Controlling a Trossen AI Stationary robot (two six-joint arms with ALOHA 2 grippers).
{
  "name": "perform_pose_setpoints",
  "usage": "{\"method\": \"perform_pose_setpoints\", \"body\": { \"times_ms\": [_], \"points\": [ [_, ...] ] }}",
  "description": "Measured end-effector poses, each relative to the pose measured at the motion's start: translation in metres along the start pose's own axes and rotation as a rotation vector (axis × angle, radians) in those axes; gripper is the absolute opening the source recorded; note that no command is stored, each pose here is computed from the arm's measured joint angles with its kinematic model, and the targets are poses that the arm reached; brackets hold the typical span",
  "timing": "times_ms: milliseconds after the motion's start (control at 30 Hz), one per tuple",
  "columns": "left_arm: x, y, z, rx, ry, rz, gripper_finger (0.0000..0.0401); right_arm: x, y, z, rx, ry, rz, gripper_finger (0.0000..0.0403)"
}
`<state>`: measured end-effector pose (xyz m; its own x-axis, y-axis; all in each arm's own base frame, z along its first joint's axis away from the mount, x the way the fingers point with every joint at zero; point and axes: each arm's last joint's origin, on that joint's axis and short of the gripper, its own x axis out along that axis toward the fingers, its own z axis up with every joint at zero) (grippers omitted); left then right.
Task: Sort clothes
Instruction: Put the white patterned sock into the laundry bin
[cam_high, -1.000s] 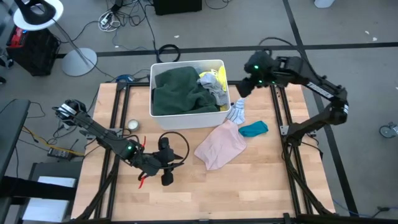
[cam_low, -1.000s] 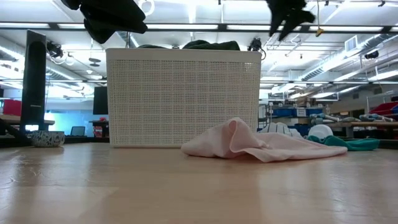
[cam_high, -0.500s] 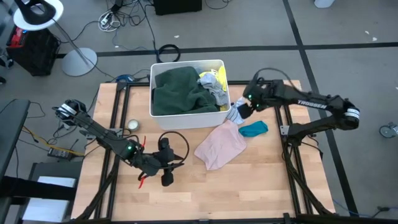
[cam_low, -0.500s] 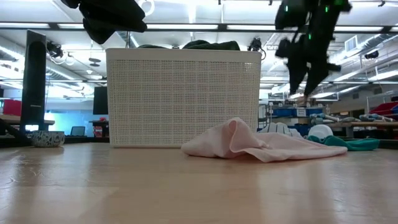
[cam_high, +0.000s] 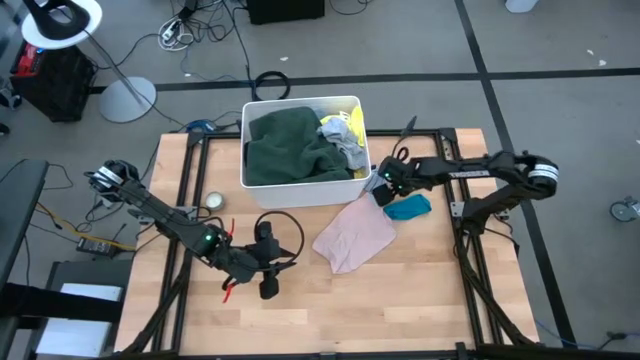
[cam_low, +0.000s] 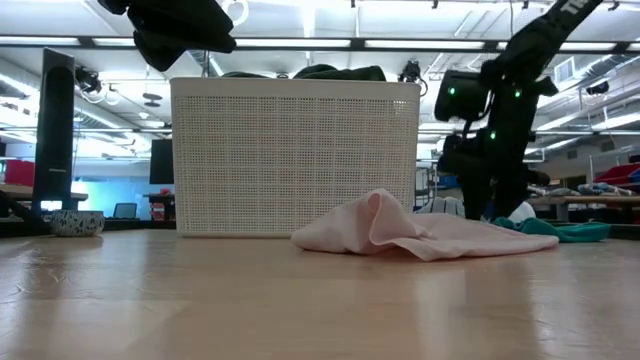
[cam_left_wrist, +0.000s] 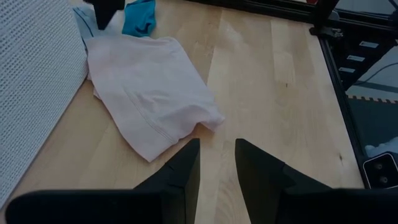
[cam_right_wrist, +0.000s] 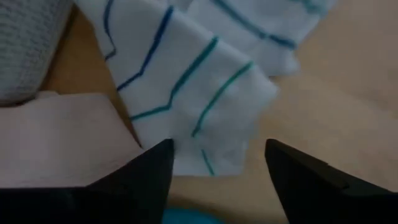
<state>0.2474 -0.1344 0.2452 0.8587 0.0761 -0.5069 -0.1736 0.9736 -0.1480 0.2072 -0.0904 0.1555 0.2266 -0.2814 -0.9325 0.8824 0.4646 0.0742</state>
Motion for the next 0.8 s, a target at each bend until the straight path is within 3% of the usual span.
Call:
{"method": "perform_pose_setpoints", "body": {
  "times_ms": [133, 300, 333, 533, 700, 800],
  "points": [
    [0.000, 0.000, 0.000, 0.001, 0.001, 0.001, 0.0106, 0.015, 0.005, -0.001, -0.002, 0.044, 0.006, 0.0201],
    [0.000, 0.000, 0.000, 0.001, 0.001, 0.001, 0.0106, 0.014, 0.007, -0.004, -0.016, 0.065, 0.014, 0.0039],
    [0.000, 0.000, 0.000, 0.002, 0.003, 0.002, 0.0106, 0.011, 0.007, -0.006, -0.022, 0.071, 0.022, 0.0022],
    [0.000, 0.000, -0.001, 0.004, 0.004, 0.003, 0.0106, -0.037, 0.004, -0.003, -0.046, 0.013, 0.005, 0.0008],
    [0.000, 0.000, -0.001, 0.006, 0.004, 0.004, 0.0106, -0.101, 0.002, 0.003, -0.041, -0.095, -0.005, 0.0006],
    [0.000, 0.000, 0.000, 0.005, 0.004, 0.004, 0.0106, -0.138, 0.002, 0.008, -0.030, -0.191, 0.051, 0.0004]
  ]
}}
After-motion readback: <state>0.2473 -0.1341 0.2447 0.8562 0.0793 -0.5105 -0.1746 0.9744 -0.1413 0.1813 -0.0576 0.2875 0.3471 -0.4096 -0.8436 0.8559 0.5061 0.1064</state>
